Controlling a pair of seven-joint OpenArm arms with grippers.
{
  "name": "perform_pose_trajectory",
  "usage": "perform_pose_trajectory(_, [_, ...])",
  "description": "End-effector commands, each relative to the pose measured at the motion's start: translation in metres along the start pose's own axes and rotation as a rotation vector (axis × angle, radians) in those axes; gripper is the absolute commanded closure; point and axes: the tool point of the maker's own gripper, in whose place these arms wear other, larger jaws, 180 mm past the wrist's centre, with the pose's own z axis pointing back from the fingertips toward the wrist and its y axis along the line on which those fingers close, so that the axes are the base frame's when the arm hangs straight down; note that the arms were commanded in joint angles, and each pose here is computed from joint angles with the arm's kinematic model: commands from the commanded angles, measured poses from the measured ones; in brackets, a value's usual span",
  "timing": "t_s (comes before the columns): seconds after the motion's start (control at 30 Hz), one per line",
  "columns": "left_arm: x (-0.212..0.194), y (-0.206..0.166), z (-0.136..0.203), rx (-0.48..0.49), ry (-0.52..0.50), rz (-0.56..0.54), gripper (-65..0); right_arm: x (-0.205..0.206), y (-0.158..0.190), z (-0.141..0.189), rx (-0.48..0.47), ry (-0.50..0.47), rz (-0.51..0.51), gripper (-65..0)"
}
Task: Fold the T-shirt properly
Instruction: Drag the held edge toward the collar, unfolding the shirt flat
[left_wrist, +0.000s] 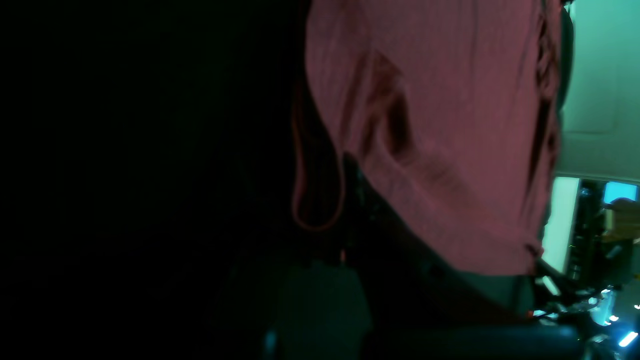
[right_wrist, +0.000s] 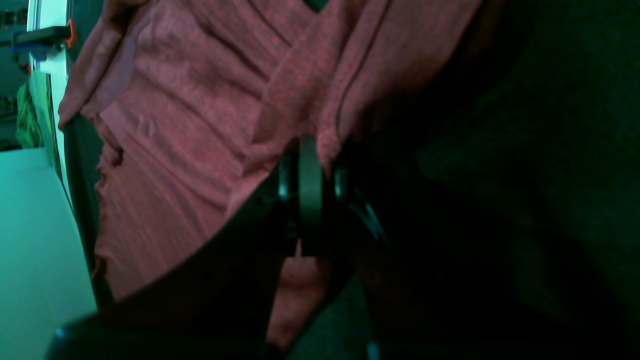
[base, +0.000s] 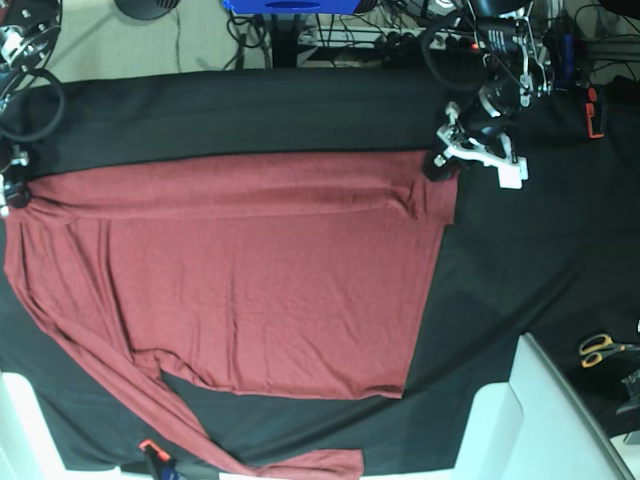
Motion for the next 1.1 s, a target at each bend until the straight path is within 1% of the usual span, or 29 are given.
perform_pose_trajectory(0.0, [0.012, -0.004, 0.006, -0.016, -0.035, -0.024, 0.0, 0.024, 0.003, 0.008, 0.013, -0.052, 0.034, -0.2])
perform_pose_trajectory(0.07, [0.015, -0.007, 0.013, -0.016, -0.049, -0.051, 0.0, 0.029, 0.004, 0.015, 0.013, -0.05, 0.075, -0.2])
perform_pose_trajectory(0.1, [0.017, -0.008, 0.015, -0.016, -0.053, -0.06, 0.0, 0.025, 0.005, 0.017, 0.015, -0.042, 0.083, -0.2])
perform_pose_trajectory(0.17, [0.015, -0.007, 0.019, -0.012, -0.052, -0.067, 0.0, 0.027, 0.012, 0.024, 0.035, -0.06, 0.111, -0.2])
perform_pose_trajectory(0.27, [0.011, -0.003, 0.022, -0.002, -0.044, -0.066, 0.0, 0.025, 0.013, 0.036, 0.049, -0.064, 0.122, -0.2])
perform_pose_trajectory(0.37, [0.006, 0.0, 0.025, 0.003, -0.033, -0.064, 0.0, 0.024, 0.013, 0.041, 0.047, -0.052, 0.138, -0.2])
perform_pose_trajectory(0.4, [0.002, 0.002, 0.027, 0.01, -0.027, -0.062, 0.0, 0.024, 0.011, 0.042, 0.043, -0.051, 0.141, -0.2])
perform_pose_trajectory(0.47, [0.008, 0.001, 0.031, 0.009, -0.033, -0.087, 0.0, 0.022, 0.005, 0.045, 0.032, -0.046, 0.142, -0.2])
perform_pose_trajectory(0.6, [0.005, 0.001, 0.041, 0.019, 0.016, -0.129, 0.0, 0.016, -0.009, 0.052, 0.003, -0.03, 0.145, -0.2])
perform_pose_trajectory(0.73, [0.015, -0.004, 0.047, 0.018, 0.014, -0.177, 0.0, 0.01, -0.021, 0.058, -0.02, -0.015, 0.149, -0.2])
perform_pose_trajectory(0.87, [0.017, 0.0, 0.055, 0.031, 0.019, -0.202, 0.0, 0.008, -0.032, 0.07, -0.015, -0.026, 0.109, -0.2])
perform_pose_trajectory(0.9, [0.015, 0.002, 0.057, 0.036, 0.024, -0.203, 0.0, 0.011, -0.032, 0.074, -0.01, -0.036, 0.113, -0.2])
perform_pose_trajectory(1.0, [0.013, 0.007, 0.062, 0.049, 0.035, -0.212, 0.0, 0.02, -0.026, 0.089, 0.0, -0.058, 0.166, -0.2])
perform_pose_trajectory(1.07, [0.01, 0.011, 0.065, 0.058, 0.045, -0.213, 0.0, 0.022, -0.022, 0.094, 0.004, -0.047, 0.196, -0.2])
